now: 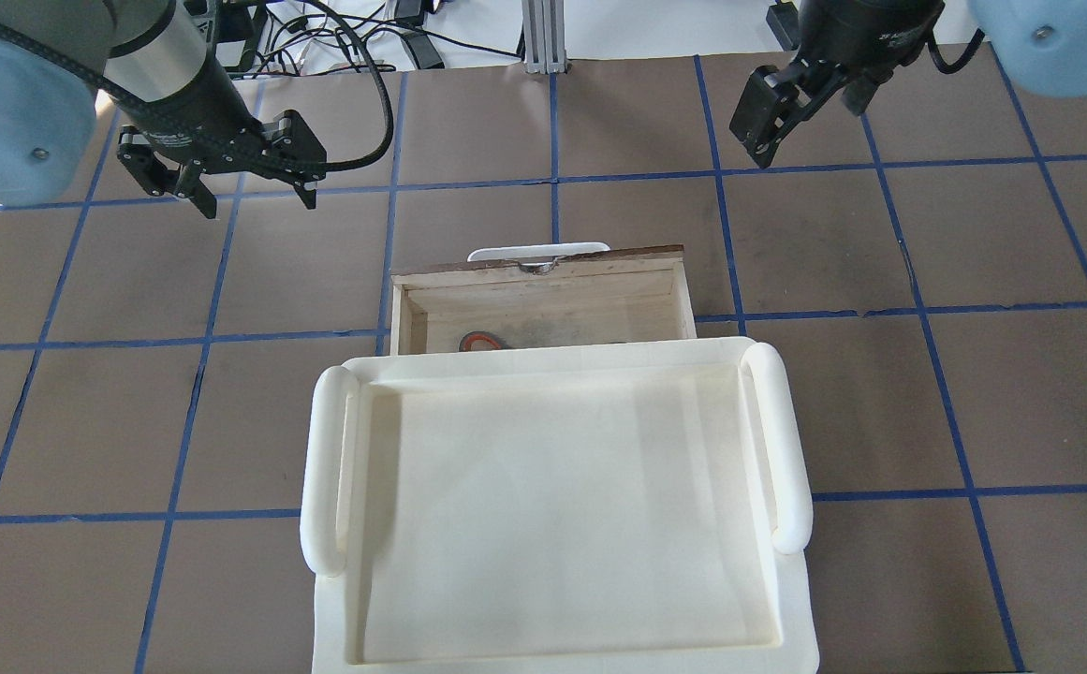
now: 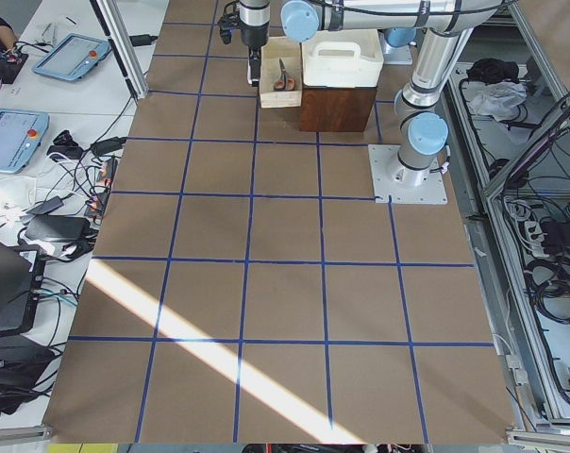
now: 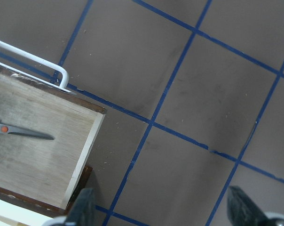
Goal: Put scissors in drawer and close it
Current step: 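Raise the right gripper out of the drawer and withdraw it, then move the left gripper over the drawer's white handle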
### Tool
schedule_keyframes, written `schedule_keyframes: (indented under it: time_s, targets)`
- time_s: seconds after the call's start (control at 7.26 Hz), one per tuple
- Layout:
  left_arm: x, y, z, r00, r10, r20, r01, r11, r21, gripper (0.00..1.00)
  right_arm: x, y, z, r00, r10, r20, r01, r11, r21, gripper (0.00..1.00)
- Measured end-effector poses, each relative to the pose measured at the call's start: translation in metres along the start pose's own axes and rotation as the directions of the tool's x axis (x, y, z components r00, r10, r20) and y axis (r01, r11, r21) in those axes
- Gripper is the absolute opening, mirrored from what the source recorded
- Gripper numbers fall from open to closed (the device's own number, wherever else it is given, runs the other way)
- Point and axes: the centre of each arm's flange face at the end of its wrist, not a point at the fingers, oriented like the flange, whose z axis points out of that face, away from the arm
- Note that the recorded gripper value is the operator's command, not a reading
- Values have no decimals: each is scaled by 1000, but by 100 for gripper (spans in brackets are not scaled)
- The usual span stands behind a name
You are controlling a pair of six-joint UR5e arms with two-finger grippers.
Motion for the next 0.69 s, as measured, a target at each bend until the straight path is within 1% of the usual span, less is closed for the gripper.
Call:
schedule_keyframes:
  time_s: [0.14,0.28,0.41,0.55,0.69]
  targets:
    - [23,-5,11,1000,-13,-6,14,1000,17,100,10,3,-2,991,132,-13,-132,991,-4,100]
    - [47,-9,24,999,-30,-12,30,999,27,100,21,8,-8,971,238,5,-238,971,10,100]
    - [71,-11,39,999,-44,-18,44,999,32,100,28,17,-20,953,302,39,-303,952,32,100]
    - [95,-15,55,999,-46,-23,47,998,33,100,32,27,-29,942,331,61,-334,941,46,100]
    - [113,-20,68,999,-45,-24,46,999,27,100,35,33,-26,937,343,71,-347,937,41,100]
